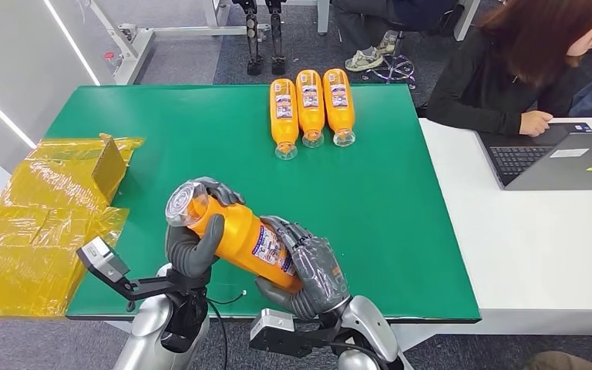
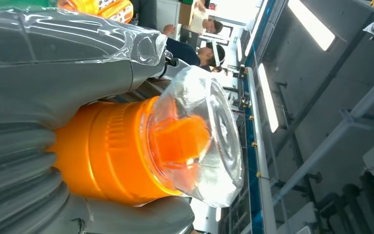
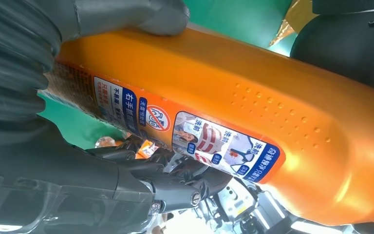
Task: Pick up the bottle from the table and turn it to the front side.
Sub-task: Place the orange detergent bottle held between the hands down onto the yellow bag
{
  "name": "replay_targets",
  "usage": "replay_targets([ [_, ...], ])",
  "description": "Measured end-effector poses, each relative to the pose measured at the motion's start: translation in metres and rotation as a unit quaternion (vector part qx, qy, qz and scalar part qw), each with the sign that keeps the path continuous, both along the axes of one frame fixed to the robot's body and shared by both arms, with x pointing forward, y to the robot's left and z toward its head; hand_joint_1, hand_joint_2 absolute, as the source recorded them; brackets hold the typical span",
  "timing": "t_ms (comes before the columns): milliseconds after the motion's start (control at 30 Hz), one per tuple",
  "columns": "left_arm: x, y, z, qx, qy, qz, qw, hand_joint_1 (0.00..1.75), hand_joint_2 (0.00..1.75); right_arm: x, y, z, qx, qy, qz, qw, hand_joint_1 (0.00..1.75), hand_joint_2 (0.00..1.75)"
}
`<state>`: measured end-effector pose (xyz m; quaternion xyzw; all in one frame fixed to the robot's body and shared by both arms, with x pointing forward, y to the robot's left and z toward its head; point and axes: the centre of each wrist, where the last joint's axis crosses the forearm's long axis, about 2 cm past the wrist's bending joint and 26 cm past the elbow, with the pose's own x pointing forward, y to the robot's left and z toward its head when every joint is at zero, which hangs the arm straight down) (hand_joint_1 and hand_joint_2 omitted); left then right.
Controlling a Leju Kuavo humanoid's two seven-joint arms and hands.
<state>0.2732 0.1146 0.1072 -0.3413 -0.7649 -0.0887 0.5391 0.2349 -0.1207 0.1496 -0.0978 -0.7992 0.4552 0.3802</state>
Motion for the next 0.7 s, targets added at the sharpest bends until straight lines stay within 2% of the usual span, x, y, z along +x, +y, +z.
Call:
replay_targets([
  [233, -0.001, 0.0002, -0.0002, 0.004, 0.002, 0.001, 1.0, 1.59, 1.75, 0.0012, -0.0009, -0.0025, 0.001, 0.004, -0.001, 1.0, 1.75, 1.75],
  [267, -0.0012, 0.0002, -0.0003, 0.004, 0.002, 0.001, 1.0, 1.59, 1.75, 0.0012, -0.0009, -0.0028, 0.001, 0.004, -0.002, 1.0, 1.37, 1.75],
  [367, -0.0016, 0.0002, -0.0007, 0.006, 0.003, 0.002, 1.0, 1.58, 1.75, 0.0009, -0.0008, -0.004, 0.002, 0.003, -0.004, 1.0, 0.06, 1.75],
  [400, -0.0016, 0.0003, -0.0008, 0.006, 0.003, 0.002, 1.0, 1.57, 1.75, 0.0007, -0.0006, -0.0044, 0.002, 0.003, -0.004, 1.0, 0.0, 1.75],
  [700, -0.002, 0.0003, -0.0012, 0.008, 0.003, 0.003, 1.0, 1.53, 1.75, -0.0016, 0.0026, -0.0057, 0.002, 0.0, 0.001, 1.0, 0.0, 1.75],
])
